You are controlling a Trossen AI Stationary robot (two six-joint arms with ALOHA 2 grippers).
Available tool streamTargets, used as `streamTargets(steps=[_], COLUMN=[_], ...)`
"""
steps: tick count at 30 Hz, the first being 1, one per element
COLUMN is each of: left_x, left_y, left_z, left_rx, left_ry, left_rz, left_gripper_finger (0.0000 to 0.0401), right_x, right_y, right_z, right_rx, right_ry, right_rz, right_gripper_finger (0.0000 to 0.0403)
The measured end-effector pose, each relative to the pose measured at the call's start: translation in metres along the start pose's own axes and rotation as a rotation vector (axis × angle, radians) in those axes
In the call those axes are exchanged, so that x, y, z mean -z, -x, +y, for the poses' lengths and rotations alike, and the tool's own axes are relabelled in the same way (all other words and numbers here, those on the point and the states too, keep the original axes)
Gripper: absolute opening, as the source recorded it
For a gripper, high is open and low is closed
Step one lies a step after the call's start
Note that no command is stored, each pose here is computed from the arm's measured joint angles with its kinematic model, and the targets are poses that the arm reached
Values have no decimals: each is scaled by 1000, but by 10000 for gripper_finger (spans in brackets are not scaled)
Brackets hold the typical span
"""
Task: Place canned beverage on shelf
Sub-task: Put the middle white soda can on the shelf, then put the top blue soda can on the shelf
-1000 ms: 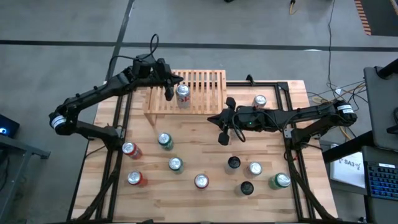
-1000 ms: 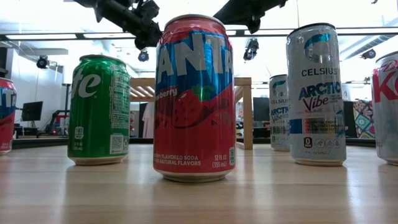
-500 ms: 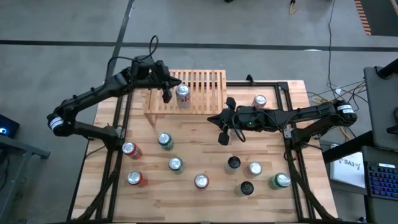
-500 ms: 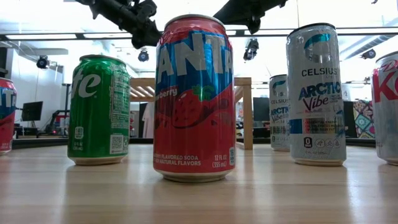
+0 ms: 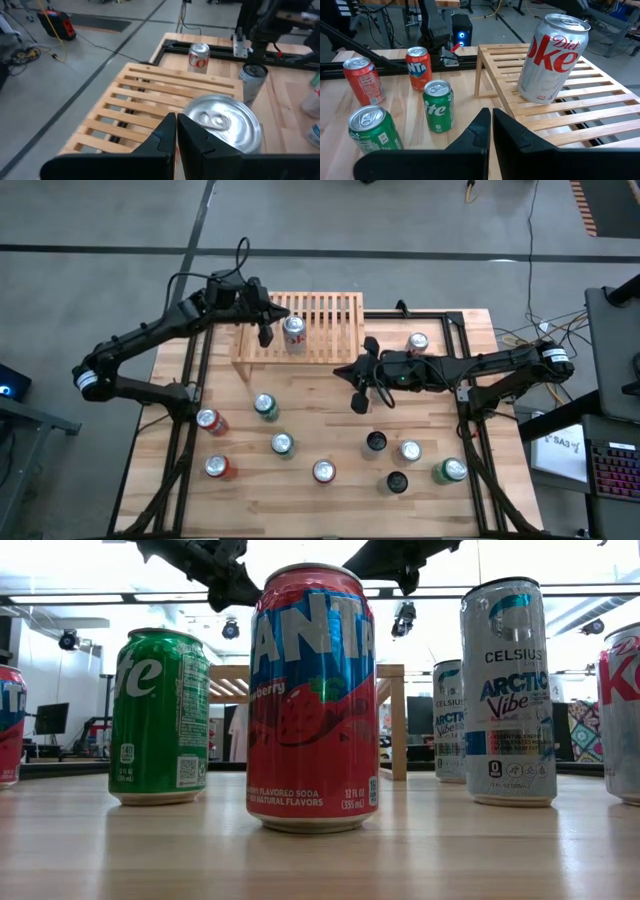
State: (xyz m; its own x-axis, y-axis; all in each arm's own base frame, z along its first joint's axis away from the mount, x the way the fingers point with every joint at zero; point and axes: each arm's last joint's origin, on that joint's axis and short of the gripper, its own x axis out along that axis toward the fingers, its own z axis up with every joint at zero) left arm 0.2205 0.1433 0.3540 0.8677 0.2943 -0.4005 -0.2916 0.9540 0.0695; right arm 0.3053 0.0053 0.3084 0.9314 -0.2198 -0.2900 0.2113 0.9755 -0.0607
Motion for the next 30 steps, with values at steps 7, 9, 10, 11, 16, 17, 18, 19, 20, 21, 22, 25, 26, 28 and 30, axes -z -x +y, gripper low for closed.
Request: streamTargets(steps=[7, 9, 10, 11, 16, 17, 18, 19, 20, 21, 22, 25, 26, 28, 30], left_x=[3, 2, 2, 2, 0, -2, -3, -5, -7, -9, -10, -15, -16, -16, -14], left_y=[0, 0, 0, 0, 7, 9, 12, 15, 18, 21, 24, 36, 40, 46, 52], left_z=[-2, -2, -2, -2, -4, -6, -10, -15, -20, -27, -34, -56, -64, -81, -98], left_rx=[11, 6, 5, 4, 3, 7, 16, 28, 35, 34, 22, -17, -11, 29, 67], left_ry=[13, 12, 11, 10, 26, 32, 31, 23, 12, -1, -11, -49, -60, -76, -94], left_rz=[28, 29, 28, 28, 13, 3, -7, -20, -32, -41, -47, -74, -85, -107, -112], left_gripper_finger=[0, 0, 0, 0, 0, 0, 0, 0, 0, 0, 0, 0, 0, 0, 0], right_x=[0, 0, 0, 0, 0, 0, 0, 0, 0, -1, -1, -5, -8, -14, -21], right_y=[0, 0, 0, 0, 0, 0, 0, 1, 1, 1, 2, 4, 6, 8, 12], right_z=[0, 0, 0, 0, 1, 1, 1, 2, 3, 5, 7, 13, 15, 20, 26], right_rx=[0, 0, 0, 0, -2, -2, -5, -7, -12, -17, -23, -44, -52, -71, -90], right_ry=[2, 2, 2, 1, -20, -28, -38, -42, -42, -45, -50, -65, -70, -73, -74], right_rz=[0, 0, 0, 0, -1, -2, -4, -5, -5, -10, -14, -20, -28, -47, -65], right_gripper_finger=[9, 9, 9, 9, 9, 9, 9, 9, 9, 9, 9, 9, 9, 9, 9])
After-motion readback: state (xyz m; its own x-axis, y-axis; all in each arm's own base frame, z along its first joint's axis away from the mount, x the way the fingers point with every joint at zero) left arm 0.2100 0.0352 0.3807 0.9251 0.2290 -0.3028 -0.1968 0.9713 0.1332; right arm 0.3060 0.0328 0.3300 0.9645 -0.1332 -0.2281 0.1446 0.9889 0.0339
